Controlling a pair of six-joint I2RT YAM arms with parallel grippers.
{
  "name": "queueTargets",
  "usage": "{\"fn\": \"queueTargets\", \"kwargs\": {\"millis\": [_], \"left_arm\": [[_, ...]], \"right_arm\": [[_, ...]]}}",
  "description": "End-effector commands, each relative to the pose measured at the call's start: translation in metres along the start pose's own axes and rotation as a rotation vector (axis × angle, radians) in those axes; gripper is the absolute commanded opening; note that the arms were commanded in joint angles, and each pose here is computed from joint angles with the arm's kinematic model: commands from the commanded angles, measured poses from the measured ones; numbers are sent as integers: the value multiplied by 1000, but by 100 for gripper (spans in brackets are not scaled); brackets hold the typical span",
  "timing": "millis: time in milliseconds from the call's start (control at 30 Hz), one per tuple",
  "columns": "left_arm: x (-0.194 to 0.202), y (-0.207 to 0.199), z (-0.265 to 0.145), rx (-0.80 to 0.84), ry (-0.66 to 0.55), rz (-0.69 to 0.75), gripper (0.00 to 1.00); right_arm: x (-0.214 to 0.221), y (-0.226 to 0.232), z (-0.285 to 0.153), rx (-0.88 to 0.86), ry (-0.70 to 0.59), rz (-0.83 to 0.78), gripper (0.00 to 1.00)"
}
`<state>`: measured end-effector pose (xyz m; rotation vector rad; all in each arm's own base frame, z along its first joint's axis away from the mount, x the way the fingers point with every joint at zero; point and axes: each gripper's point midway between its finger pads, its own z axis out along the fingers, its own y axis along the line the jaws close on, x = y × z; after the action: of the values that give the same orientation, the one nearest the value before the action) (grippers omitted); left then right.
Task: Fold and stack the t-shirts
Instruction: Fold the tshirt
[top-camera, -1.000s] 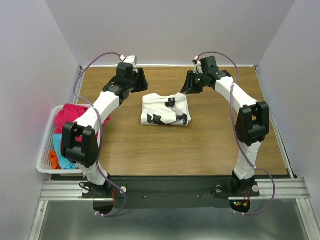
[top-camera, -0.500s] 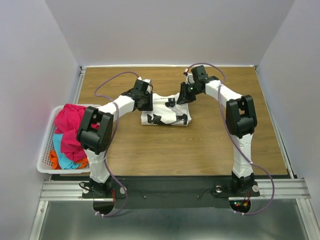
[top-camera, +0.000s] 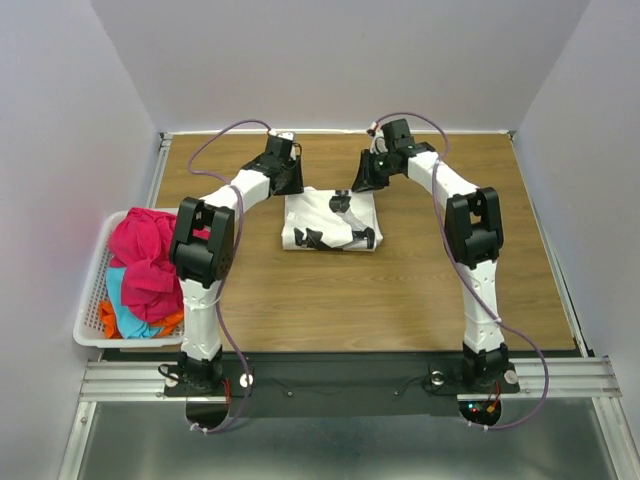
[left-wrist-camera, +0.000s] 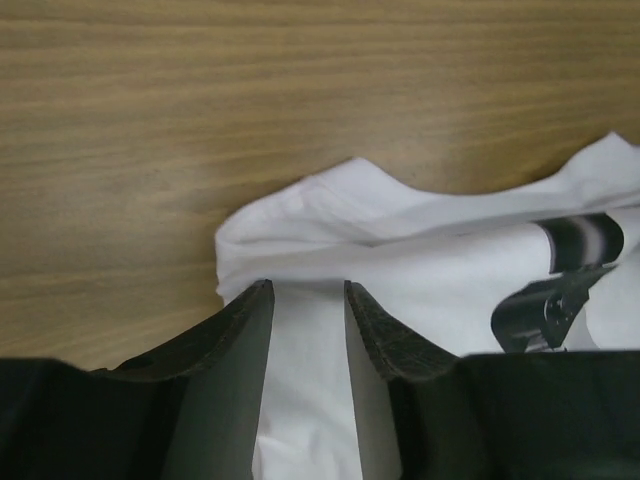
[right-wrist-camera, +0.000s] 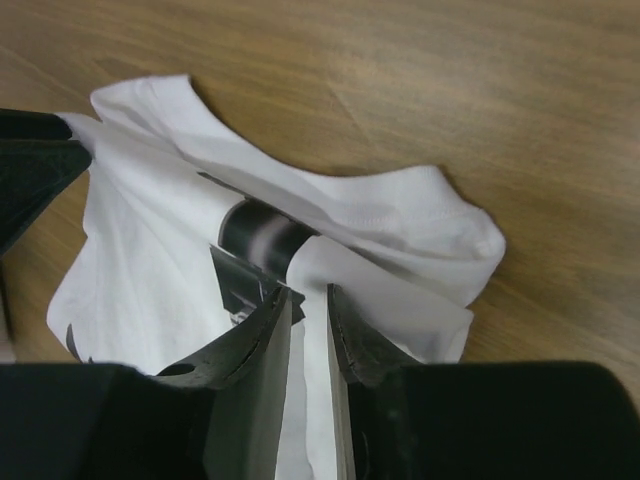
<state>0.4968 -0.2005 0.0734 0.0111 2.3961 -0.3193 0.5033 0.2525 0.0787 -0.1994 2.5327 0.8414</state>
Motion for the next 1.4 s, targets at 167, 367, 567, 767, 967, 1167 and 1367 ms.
{"fn": "queueTargets", "kwargs": {"millis": [167, 367, 567, 767, 967, 1167, 1367], "left_arm": [[-55, 4, -16, 25, -105, -60, 69], [-34, -25, -89, 164, -127, -103, 76], [24, -55, -135, 300, -75, -117, 59], [66, -48, -111, 302, 13, -128, 33], [105, -17, -75, 178, 87, -111, 22], [160, 17, -44, 75, 216, -179, 18], [195, 26, -55, 47, 304, -232, 14]], "right_arm": [[-57, 37, -47, -105, -152, 9, 37], [1, 84, -73, -269, -42, -4, 44], [66, 116, -89, -398, 36, -18, 46], [100, 101, -72, -419, 97, 8, 38], [145, 51, -35, -306, 180, 41, 32], [186, 0, -6, -227, 250, 131, 21], [197, -22, -13, -181, 229, 195, 20]]}}
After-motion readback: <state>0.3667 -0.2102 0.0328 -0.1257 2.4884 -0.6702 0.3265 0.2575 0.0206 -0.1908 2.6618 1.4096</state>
